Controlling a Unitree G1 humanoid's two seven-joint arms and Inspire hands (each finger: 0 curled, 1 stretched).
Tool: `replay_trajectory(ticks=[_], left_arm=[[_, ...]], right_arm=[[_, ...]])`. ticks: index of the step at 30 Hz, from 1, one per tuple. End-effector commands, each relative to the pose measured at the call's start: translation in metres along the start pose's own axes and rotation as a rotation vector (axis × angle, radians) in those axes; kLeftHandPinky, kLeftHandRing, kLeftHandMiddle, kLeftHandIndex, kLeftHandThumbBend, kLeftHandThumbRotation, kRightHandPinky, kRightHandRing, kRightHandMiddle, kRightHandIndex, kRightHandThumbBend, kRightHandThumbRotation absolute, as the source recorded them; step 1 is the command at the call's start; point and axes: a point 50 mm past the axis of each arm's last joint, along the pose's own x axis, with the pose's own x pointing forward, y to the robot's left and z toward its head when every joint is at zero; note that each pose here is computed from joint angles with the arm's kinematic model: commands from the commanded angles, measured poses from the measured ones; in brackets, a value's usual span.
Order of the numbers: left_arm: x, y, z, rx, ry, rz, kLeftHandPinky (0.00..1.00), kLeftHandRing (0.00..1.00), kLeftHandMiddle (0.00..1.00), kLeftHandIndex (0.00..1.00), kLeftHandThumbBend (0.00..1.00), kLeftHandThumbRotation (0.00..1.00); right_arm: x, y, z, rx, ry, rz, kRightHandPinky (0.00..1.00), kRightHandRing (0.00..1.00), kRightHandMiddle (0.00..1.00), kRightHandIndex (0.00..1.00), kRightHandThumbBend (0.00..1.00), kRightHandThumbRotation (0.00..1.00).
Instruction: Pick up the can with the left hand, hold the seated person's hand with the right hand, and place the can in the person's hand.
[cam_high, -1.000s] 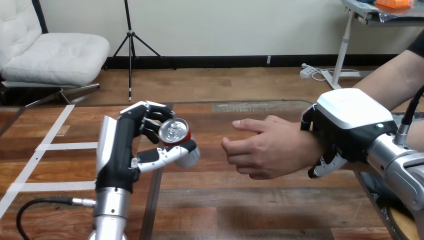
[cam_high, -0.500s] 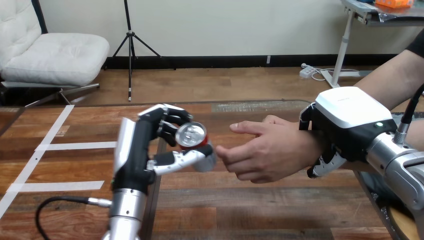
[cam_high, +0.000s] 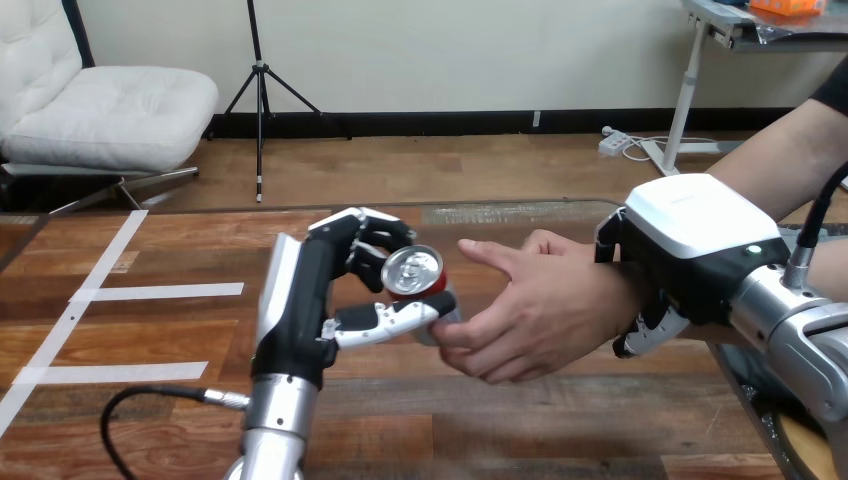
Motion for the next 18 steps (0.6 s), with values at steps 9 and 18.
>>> replay_trajectory(ticks=[9,18], left_arm=[[0.0395,-0.0054,0.0451,-0.041,-0.226,-0.002,0.36,0.41,0.47,0.52,0.69,0.00],[0.0411,-0.0101,0.0479,-0.045,-0.238,-0.023,0.36,0.41,0.47,0.52,0.69,0.00]], right_arm=[[0.0030,-0.0236,0.0113,-0.056,-0.044,-0.104,0.35,0.43,0.50,0.51,0.84,0.00],[0.0045,-0.0223,0.0135,-0.051,-0.052,-0.089,0.36,0.43,0.50,0.51,0.84,0.00]])
